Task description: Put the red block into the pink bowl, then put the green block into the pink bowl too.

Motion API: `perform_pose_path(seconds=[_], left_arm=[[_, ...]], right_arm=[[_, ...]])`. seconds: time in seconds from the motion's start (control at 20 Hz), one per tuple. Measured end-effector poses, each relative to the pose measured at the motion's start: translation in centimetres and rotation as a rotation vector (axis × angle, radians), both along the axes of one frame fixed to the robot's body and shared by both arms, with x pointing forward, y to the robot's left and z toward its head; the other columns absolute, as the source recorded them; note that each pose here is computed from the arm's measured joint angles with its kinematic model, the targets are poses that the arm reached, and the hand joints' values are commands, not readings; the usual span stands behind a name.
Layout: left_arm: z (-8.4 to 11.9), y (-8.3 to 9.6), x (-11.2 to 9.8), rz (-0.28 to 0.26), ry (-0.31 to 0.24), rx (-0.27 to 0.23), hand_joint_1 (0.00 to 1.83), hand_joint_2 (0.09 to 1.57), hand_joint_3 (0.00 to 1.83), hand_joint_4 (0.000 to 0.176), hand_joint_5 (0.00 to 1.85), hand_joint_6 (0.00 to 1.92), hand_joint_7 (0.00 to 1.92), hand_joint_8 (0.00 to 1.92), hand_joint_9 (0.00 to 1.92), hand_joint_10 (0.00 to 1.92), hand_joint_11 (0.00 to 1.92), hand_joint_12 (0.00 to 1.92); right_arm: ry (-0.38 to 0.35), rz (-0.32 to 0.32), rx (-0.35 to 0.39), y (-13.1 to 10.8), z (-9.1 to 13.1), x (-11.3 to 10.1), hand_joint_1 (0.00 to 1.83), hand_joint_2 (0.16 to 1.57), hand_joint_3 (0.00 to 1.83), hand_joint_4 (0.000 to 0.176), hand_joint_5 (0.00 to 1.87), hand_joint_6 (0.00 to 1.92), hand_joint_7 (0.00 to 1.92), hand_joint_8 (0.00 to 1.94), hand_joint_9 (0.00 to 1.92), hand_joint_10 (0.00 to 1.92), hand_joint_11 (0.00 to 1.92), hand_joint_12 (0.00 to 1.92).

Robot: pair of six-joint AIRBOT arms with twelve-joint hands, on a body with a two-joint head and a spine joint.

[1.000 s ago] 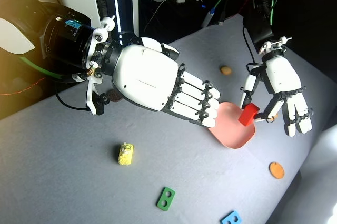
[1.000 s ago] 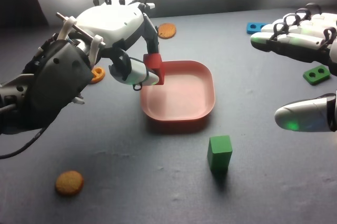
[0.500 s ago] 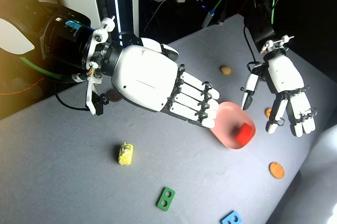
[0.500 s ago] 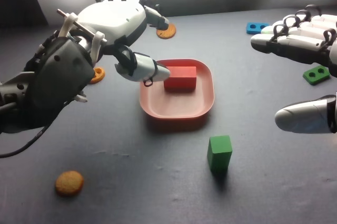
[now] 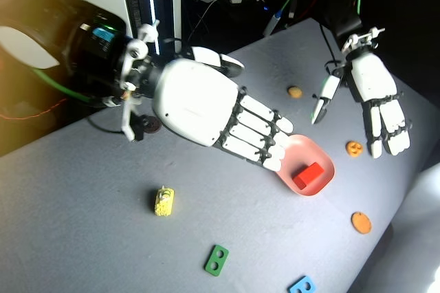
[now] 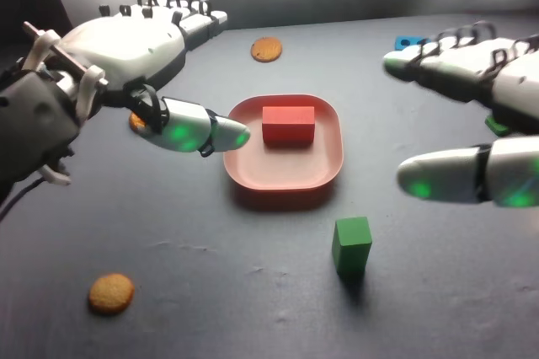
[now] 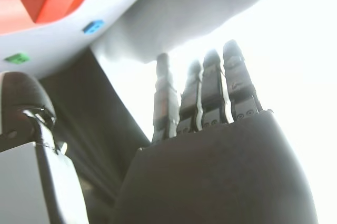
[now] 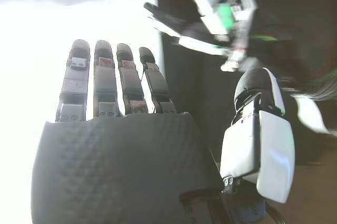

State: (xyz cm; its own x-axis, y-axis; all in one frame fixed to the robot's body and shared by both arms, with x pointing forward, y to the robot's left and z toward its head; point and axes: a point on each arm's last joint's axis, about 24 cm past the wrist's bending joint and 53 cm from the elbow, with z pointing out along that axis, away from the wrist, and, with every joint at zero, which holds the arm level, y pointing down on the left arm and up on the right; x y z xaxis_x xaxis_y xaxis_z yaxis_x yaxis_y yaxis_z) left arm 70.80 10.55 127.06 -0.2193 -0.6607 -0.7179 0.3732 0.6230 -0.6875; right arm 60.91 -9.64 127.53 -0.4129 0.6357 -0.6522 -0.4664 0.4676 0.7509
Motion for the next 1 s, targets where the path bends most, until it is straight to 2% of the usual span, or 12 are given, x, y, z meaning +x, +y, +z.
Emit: perform_pose_path(seconds=[0.15,0.25,0.3,0.35,0.4,0.45,0.55,0.65,0.8,0.9,1.0], left_arm=[[-1.7,-1.0,-2.7,-0.125,0.041,0.106,0.26,1.10,0.02,0.000,0.05,0.00,0.03,0.00,0.01,0.00,0.01,0.00],[-2.9,0.1,-4.6,-0.178,0.078,0.179,0.17,1.12,0.02,0.000,0.07,0.01,0.05,0.01,0.03,0.01,0.02,0.01],[-3.0,0.5,-4.9,-0.181,0.079,0.192,0.17,1.12,0.02,0.000,0.07,0.01,0.05,0.01,0.03,0.01,0.02,0.01],[-3.0,1.2,-5.5,-0.185,0.078,0.213,0.11,1.15,0.02,0.000,0.07,0.01,0.04,0.01,0.02,0.00,0.00,0.00],[-2.8,2.0,-6.0,-0.190,0.073,0.228,0.09,1.16,0.02,0.000,0.08,0.01,0.05,0.01,0.02,0.01,0.00,0.00],[-2.8,2.5,-6.6,-0.198,0.070,0.250,0.03,1.18,0.02,0.000,0.07,0.00,0.05,0.01,0.02,0.00,0.00,0.00],[-2.7,3.1,-7.6,-0.219,0.064,0.275,0.00,1.21,0.01,0.000,0.07,0.00,0.05,0.00,0.01,0.00,0.00,0.00],[-2.8,2.9,-8.5,-0.253,0.056,0.299,0.02,1.22,0.01,0.000,0.08,0.00,0.05,0.00,0.01,0.00,0.00,0.00],[-3.3,2.0,-10.6,-0.335,0.043,0.345,0.02,1.23,0.01,0.000,0.08,0.00,0.05,0.00,0.01,0.00,0.00,0.00],[-3.3,0.8,-12.1,-0.414,0.030,0.353,0.01,1.24,0.01,0.000,0.08,0.00,0.05,0.00,0.00,0.00,0.00,0.00],[-3.1,-0.4,-13.7,-0.492,0.002,0.364,0.03,1.24,0.01,0.000,0.09,0.01,0.06,0.01,0.01,0.01,0.00,0.00]], right_arm=[[0.005,0.018,0.033,1.8,0.3,0.0,0.02,1.03,0.00,0.000,0.03,0.00,0.00,0.00,0.00,0.00,0.00,0.00],[0.014,0.032,0.031,3.0,-0.2,-0.1,0.00,1.03,0.00,0.000,0.01,0.00,0.00,0.00,0.00,0.00,0.00,0.00],[0.011,0.036,0.026,3.2,-0.3,-0.2,0.00,1.03,0.00,0.000,0.01,0.00,0.00,0.00,0.00,0.00,0.00,0.00],[0.014,0.045,0.024,3.7,-0.4,-0.3,0.15,0.91,0.00,0.027,0.07,0.01,0.00,0.00,0.00,0.00,0.00,0.00],[0.000,0.053,0.008,4.3,-0.6,-0.5,0.16,0.88,0.00,0.054,0.07,0.00,0.00,0.00,0.00,0.00,0.00,0.00],[0.000,0.063,0.002,4.7,-0.8,-0.6,0.20,0.83,0.00,0.091,0.08,0.01,0.00,0.00,0.00,0.00,0.00,0.00],[-0.002,0.067,0.008,5.0,-0.7,-0.7,0.28,0.76,0.00,0.136,0.10,0.01,0.00,0.00,0.00,0.00,0.00,0.00],[0.012,0.060,0.029,5.0,-0.7,-0.6,0.44,0.69,0.00,0.169,0.21,0.01,0.00,0.00,0.00,0.00,0.00,0.00],[0.068,0.021,0.065,4.5,-1.3,0.2,0.68,0.67,0.00,0.176,0.29,0.03,0.00,0.00,0.00,0.00,0.00,0.00],[0.097,0.001,0.087,4.4,-1.6,0.5,0.79,0.68,0.00,0.175,0.29,0.02,0.00,0.00,0.00,0.00,0.00,0.00],[0.141,-0.018,0.102,4.0,-2.5,0.8,0.90,0.72,0.01,0.174,0.40,0.02,0.00,0.00,0.00,0.00,0.00,0.00]])
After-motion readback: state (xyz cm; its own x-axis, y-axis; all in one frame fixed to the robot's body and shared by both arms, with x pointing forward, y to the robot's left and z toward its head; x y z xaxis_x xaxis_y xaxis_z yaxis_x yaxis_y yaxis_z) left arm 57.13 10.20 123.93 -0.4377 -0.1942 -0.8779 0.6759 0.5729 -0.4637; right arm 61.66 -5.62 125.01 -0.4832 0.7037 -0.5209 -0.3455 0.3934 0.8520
